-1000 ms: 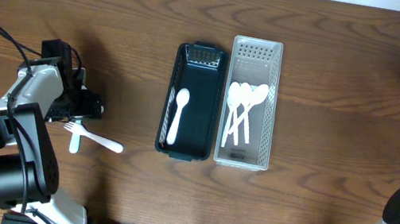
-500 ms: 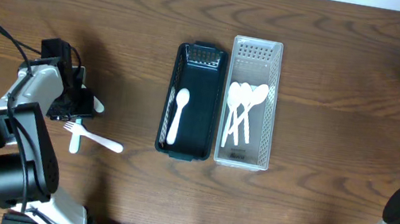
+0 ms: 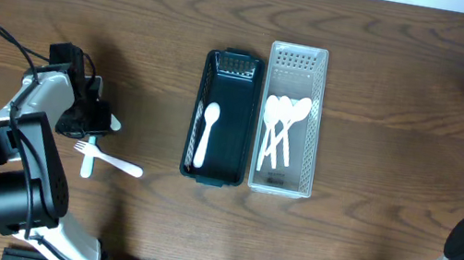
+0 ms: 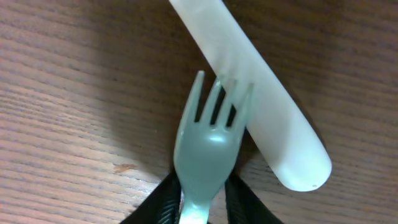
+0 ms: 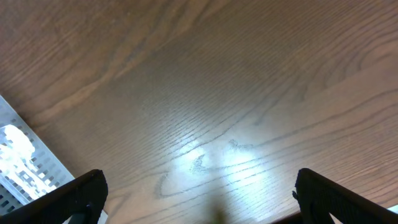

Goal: Pack container
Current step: 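Grasp the pale-green fork on the left with the left gripper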

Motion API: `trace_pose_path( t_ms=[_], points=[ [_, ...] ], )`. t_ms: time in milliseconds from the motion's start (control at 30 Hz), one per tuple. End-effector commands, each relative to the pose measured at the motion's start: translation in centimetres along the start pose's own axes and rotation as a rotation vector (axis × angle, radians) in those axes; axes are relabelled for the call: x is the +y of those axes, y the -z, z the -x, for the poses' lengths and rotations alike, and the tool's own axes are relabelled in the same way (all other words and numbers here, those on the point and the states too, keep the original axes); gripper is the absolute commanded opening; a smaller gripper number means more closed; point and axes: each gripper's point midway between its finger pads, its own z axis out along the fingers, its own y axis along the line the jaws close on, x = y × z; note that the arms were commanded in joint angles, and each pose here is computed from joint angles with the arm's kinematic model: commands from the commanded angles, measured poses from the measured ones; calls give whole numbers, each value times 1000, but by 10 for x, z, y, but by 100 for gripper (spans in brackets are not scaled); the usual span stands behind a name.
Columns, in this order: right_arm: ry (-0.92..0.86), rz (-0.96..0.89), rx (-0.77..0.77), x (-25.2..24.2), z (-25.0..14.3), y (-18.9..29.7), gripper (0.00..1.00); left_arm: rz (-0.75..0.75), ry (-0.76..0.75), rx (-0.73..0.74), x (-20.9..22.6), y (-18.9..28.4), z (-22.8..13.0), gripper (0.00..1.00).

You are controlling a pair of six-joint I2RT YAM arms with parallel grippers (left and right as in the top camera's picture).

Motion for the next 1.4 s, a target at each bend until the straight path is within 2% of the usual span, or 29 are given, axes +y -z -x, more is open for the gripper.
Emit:
trace_pose_path(
  t_ms=[0,233,400,433,767,1000,1133,1367],
  points=[
    [19,7,5,2,-2,0,99,34,0,89,7,-24,-19,25],
    [19,7,5,2,-2,0,99,39,1,79,8,-22,-15,19],
    [18,8,5,2,-2,0,99,46,1,38,10,-12,-1,19],
    [18,7,5,2,-2,0,99,47,1,29,10,-9,2,15],
    [18,7,5,2,-2,0,99,121,-11,-35,24,27,29,15],
    [18,8,5,2,-2,0,99,129,-16,-139,22,76,52,15],
    [18,8,5,2,-2,0,99,134,-37,-254,12,116,70,15],
    [18,8,5,2,-2,0,99,116,-137,-417,-31,185,87,15]
  ],
)
